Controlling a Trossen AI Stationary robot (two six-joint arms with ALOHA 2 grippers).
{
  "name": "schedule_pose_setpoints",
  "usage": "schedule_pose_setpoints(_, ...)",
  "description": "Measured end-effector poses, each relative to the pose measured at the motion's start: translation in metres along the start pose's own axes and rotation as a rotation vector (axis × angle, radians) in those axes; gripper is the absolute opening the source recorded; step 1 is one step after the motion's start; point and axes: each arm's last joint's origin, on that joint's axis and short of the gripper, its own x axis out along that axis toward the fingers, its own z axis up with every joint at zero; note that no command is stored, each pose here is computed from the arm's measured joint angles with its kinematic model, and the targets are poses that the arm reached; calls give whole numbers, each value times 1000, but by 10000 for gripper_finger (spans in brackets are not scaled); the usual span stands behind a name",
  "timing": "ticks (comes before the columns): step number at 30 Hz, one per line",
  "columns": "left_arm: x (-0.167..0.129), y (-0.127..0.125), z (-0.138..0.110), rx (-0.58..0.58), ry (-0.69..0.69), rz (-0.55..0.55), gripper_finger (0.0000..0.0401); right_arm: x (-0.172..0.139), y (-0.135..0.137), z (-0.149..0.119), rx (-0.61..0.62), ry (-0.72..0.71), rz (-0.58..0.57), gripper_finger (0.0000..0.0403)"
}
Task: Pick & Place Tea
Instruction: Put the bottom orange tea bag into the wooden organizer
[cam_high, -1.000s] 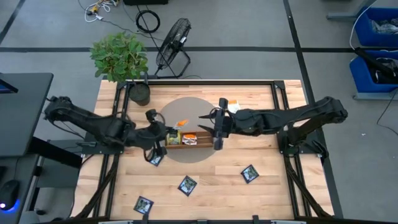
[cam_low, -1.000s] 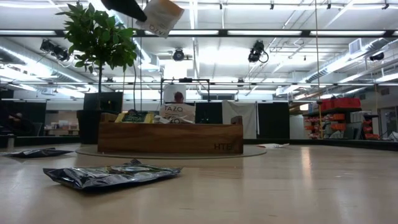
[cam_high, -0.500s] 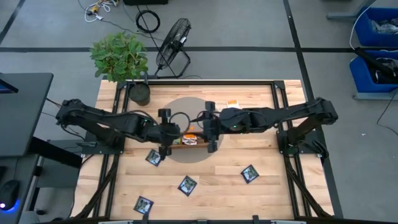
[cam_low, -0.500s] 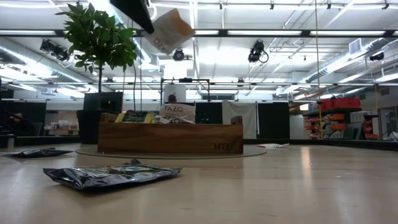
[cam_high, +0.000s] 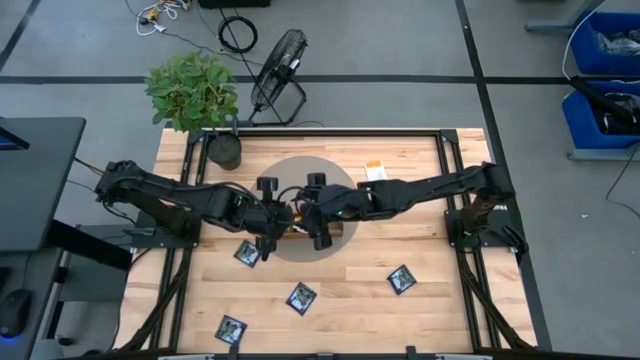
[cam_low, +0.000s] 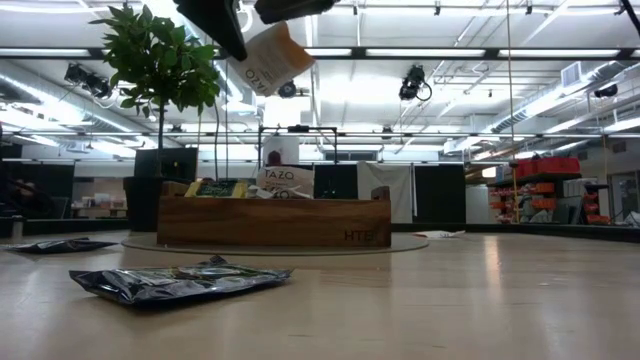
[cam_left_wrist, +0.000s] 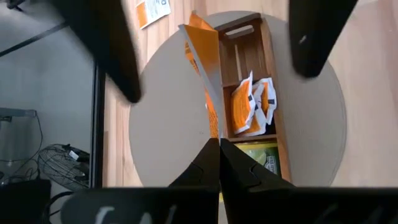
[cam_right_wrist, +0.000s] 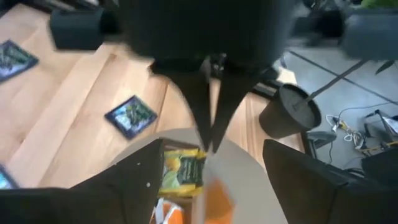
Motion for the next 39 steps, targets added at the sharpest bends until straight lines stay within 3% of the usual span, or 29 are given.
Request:
schedule_pose_setpoints(8, 0, -1, 0, 1, -2, 2, 1, 4, -8, -3, 27, 2, 0, 245)
schedule_pose_setpoints(14, 0, -1, 0, -2, -3, 2, 1, 6, -15, -8, 100, -5, 99, 218)
schedule_pose_setpoints(39, -1, -1, 0, -5, -8, -15, 2, 28, -13, -20, 104, 37, 129, 150)
